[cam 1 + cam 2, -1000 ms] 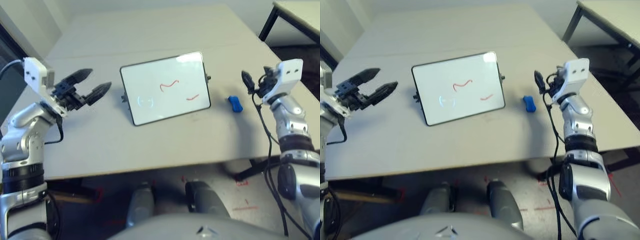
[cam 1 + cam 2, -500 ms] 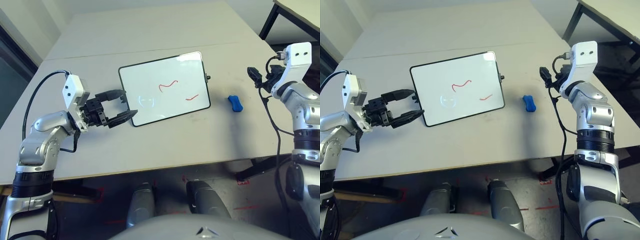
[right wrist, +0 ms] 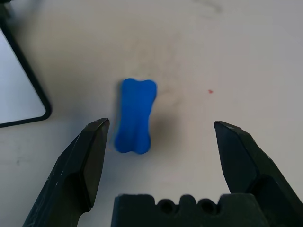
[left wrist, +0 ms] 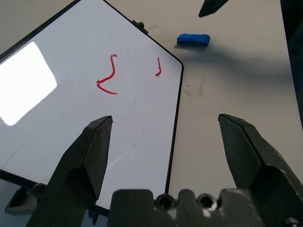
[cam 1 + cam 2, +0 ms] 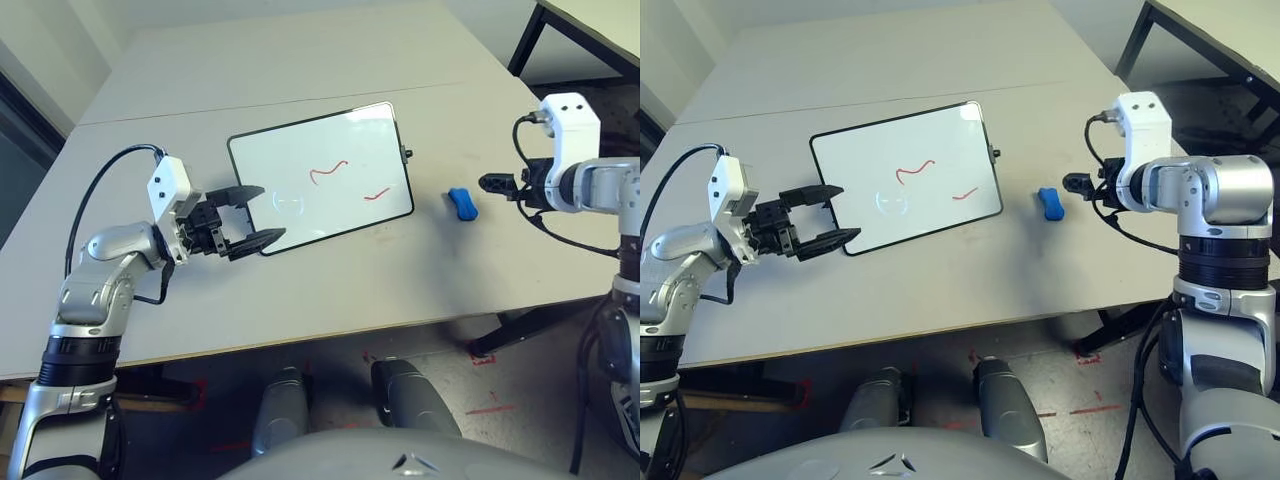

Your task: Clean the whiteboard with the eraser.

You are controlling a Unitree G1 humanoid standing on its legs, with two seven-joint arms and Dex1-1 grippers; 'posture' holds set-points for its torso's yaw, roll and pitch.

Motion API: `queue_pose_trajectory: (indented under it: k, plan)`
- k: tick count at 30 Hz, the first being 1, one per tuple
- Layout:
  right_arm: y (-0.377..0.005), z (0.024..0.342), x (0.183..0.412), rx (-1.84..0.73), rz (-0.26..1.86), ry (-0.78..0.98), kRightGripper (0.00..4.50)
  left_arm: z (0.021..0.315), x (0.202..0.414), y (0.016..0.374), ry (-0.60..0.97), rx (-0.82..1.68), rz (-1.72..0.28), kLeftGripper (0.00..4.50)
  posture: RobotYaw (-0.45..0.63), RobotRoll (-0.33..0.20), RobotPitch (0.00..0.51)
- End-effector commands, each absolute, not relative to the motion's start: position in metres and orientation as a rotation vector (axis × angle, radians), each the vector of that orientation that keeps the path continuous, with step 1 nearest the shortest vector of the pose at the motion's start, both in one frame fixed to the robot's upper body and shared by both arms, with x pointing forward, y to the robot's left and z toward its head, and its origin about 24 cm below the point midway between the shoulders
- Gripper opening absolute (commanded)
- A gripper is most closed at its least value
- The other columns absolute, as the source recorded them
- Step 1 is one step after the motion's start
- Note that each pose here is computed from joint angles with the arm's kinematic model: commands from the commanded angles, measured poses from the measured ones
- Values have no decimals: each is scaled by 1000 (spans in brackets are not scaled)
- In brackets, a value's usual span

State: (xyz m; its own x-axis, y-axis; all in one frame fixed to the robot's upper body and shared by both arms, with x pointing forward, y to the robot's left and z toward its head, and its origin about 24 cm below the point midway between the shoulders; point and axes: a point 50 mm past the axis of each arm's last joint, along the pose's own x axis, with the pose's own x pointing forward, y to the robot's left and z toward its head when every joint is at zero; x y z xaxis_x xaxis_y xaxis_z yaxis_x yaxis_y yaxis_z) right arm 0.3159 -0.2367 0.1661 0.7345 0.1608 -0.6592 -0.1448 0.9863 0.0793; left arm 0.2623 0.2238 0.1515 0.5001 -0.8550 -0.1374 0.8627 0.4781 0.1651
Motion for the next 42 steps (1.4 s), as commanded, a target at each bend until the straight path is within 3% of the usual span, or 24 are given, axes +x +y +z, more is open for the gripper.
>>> queue_pose_trajectory:
  k: [1,38,42]
  plan:
    - [-235,158,317,20,140,755,4473,150,263,222,44,240,-1051,4500,-157,0,90]
    - [-219,110,329,-29,141,844,4473,147,260,218,46,251,-1041,4500,-117,0,91]
    - [-218,109,329,-43,148,846,3520,147,261,217,45,251,-1044,4500,-118,0,93]
